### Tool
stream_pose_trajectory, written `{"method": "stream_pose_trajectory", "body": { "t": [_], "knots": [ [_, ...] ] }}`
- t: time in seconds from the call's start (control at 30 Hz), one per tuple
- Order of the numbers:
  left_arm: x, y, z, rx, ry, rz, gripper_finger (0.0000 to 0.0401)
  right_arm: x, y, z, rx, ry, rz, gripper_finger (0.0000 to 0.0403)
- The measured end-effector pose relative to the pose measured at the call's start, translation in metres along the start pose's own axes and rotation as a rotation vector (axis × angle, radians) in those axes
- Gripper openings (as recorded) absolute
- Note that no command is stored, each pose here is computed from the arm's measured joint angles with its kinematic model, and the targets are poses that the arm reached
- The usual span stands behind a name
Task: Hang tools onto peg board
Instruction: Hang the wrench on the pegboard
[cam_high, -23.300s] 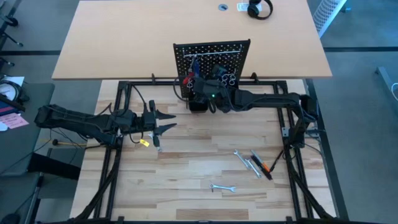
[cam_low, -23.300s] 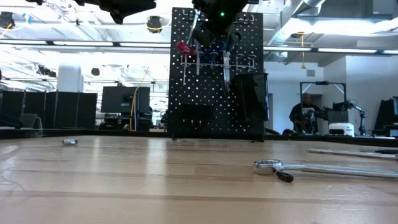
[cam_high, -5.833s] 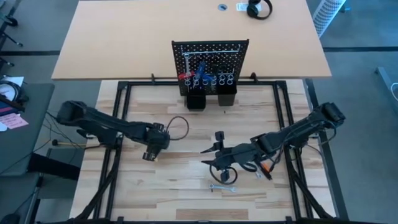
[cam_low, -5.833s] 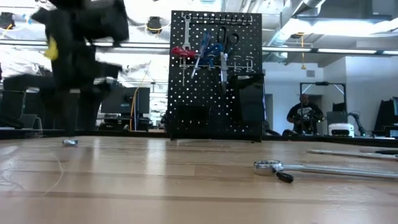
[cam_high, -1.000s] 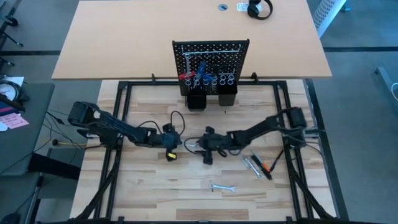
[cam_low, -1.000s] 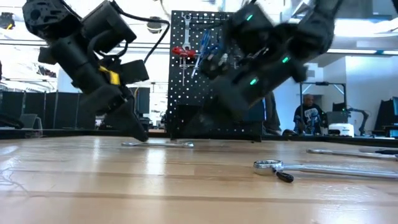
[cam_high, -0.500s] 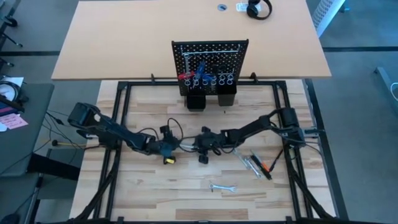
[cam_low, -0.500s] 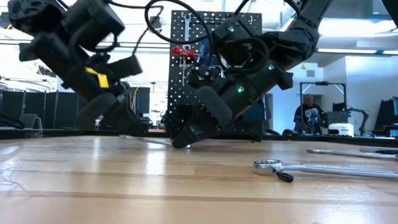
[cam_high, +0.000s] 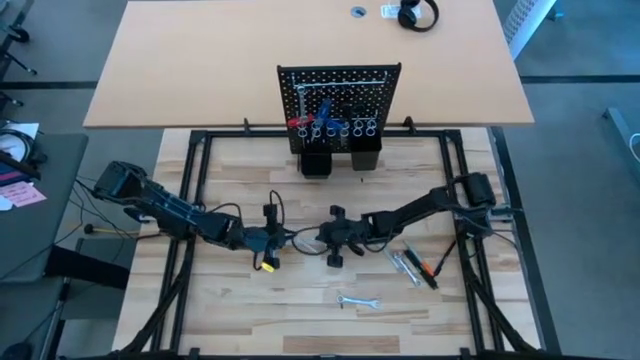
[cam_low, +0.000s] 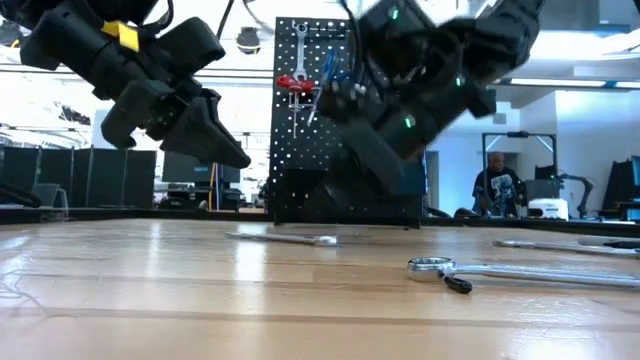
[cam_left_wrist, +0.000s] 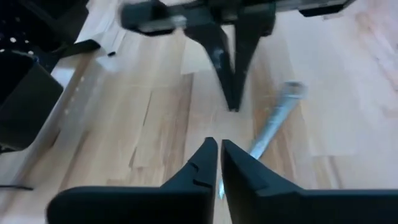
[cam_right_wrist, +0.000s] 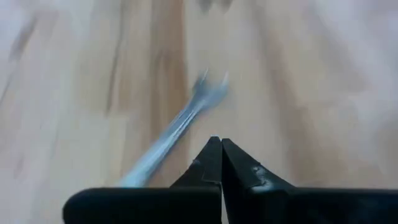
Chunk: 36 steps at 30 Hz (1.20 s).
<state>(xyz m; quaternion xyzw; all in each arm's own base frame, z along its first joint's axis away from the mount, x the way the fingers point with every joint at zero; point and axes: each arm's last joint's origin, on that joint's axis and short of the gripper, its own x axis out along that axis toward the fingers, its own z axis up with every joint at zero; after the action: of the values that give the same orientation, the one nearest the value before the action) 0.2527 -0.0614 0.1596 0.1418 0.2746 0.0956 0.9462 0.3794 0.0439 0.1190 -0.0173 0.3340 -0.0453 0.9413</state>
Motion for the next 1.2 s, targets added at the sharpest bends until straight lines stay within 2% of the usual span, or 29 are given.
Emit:
{"method": "stream_pose_trajectory", "body": {
  "t": [0.13,0.27,0.33,0.43,0.57,0.67,0.77,0.97,1.07,1.2],
  "knots": [
    [0.0,0.0,0.0,-0.011,0.002,-0.006,0.0043,-0.015,0.006,0.016,-0.009,-0.078,-0.057,0.0019],
    [0.0,0.0,-0.001,-0.012,0.009,-0.007,0.0063,-0.021,0.013,0.02,0.055,-0.098,-0.016,0.0053],
    [0.0,0.0,-0.001,-0.016,0.006,-0.014,0.0068,-0.022,0.019,0.02,0.082,-0.095,0.035,0.0079],
    [0.0,-0.002,-0.001,0.0,0.004,-0.083,0.007,-0.018,0.034,0.013,0.095,-0.075,0.09,0.0129],
    [0.0,-0.004,0.002,0.046,-0.027,-0.141,0.007,-0.016,0.063,0.0,0.065,-0.005,0.157,0.0196],
    [0.0,-0.004,0.005,0.093,-0.065,-0.148,0.007,-0.016,0.084,0.0,0.104,0.012,0.055,0.0219],
    [-0.001,-0.004,0.009,0.134,-0.108,-0.142,0.007,-0.013,0.101,-0.008,0.129,0.036,-0.06,0.022],
    [0.0,-0.002,0.013,0.182,-0.143,-0.128,0.007,0.004,0.106,-0.023,0.253,0.121,-0.131,0.0192],
    [0.001,0.0,0.012,0.192,-0.14,-0.12,0.007,0.012,0.102,-0.031,0.277,0.177,-0.14,0.0161],
    [0.002,0.003,0.012,0.187,-0.134,-0.111,0.007,0.015,0.098,-0.033,0.291,0.208,-0.133,0.01]
  ]
}}
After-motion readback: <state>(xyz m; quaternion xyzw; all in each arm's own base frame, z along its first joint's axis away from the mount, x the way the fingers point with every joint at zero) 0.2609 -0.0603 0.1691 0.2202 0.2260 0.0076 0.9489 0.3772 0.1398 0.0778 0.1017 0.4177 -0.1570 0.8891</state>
